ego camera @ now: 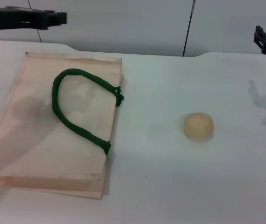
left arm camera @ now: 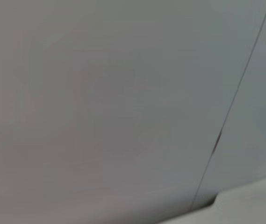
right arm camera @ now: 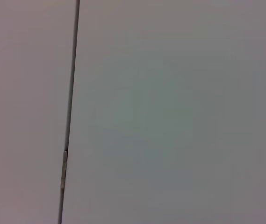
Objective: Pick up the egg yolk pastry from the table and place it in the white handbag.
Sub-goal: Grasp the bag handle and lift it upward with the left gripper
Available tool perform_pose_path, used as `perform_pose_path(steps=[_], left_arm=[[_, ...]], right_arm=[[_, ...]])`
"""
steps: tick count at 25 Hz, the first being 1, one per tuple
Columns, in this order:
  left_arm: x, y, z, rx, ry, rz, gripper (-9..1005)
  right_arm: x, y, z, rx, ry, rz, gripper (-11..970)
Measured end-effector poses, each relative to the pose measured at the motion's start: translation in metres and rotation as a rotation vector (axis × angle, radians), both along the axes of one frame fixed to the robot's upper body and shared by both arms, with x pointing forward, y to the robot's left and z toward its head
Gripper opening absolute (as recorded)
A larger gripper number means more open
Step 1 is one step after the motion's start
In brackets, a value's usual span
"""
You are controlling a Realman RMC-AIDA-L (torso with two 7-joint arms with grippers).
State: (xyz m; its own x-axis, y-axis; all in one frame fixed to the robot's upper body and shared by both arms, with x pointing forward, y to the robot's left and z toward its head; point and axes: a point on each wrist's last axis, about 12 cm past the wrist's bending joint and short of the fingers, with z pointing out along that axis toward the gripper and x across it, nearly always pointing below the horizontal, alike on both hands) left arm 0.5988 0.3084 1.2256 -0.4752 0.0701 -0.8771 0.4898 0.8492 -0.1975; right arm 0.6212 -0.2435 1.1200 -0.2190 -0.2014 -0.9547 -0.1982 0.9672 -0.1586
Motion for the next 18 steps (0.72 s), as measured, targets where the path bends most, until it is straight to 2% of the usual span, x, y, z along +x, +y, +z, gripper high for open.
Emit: perform_pose_path(steps=[5, 7, 10, 18], left_arm=[[-0.008, 0.017, 0.025, 0.069, 0.110, 0.028, 350], [-0.007, 0.019, 0.028, 0.094, 0.145, 0.035, 350], [-0.006, 0.020, 0.027, 0.144, 0.220, 0.046, 351], [-0.001, 0.015, 0.013, 0.179, 0.339, 0.045, 351]], right_arm=[[0.000, 0.000, 0.001, 0.001, -0.002, 0.001, 606], [0.000, 0.001, 0.001, 0.002, -0.003, 0.001, 606], [0.000, 0.001, 0.002, 0.002, -0.005, 0.002, 606], [0.001, 0.002, 0.003, 0.002, -0.008, 0.006, 606]])
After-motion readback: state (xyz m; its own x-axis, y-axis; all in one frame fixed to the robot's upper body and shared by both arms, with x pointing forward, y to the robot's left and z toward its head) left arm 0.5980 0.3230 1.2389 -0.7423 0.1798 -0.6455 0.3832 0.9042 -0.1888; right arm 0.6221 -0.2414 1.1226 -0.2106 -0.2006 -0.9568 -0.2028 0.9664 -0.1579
